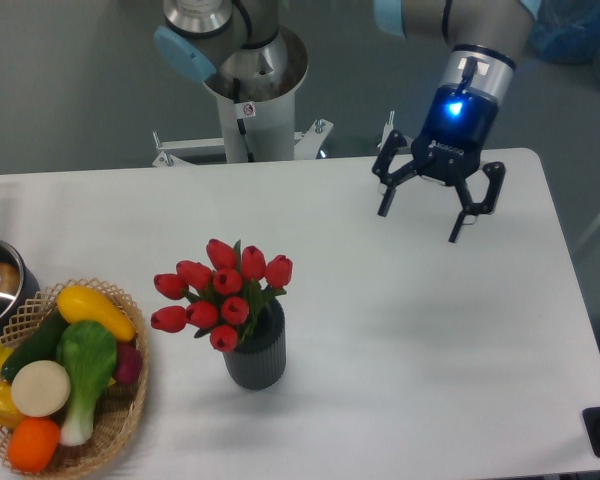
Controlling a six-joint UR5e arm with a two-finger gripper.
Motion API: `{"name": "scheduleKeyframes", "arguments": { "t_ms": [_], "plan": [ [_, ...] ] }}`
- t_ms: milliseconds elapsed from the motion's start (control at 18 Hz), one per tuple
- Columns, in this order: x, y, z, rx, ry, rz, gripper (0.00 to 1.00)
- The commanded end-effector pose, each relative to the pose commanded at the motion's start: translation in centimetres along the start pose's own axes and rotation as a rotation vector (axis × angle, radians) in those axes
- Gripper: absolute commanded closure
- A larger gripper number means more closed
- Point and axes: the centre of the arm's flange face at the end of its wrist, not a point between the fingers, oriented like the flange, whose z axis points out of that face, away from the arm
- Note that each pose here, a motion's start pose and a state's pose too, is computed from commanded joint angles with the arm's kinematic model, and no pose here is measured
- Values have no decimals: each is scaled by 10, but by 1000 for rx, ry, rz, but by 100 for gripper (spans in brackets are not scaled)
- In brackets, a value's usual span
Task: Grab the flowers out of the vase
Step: 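Move the open gripper toward the red tulip bouquet in the vase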
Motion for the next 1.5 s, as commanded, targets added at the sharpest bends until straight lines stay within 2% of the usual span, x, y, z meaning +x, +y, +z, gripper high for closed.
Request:
{"name": "scheduleKeyframes", "arguments": {
  "t_ms": [111, 611, 778, 1278, 1500],
  "plan": [
    [5, -2, 5, 0, 13, 0, 0],
    [41, 26, 31, -18, 74, -46, 0],
    [59, 28, 48, -15, 118, -14, 0],
    [78, 40, 67, -19, 167, -33, 0],
    [81, 41, 79, -83, 184, -11, 0]
  ]
}}
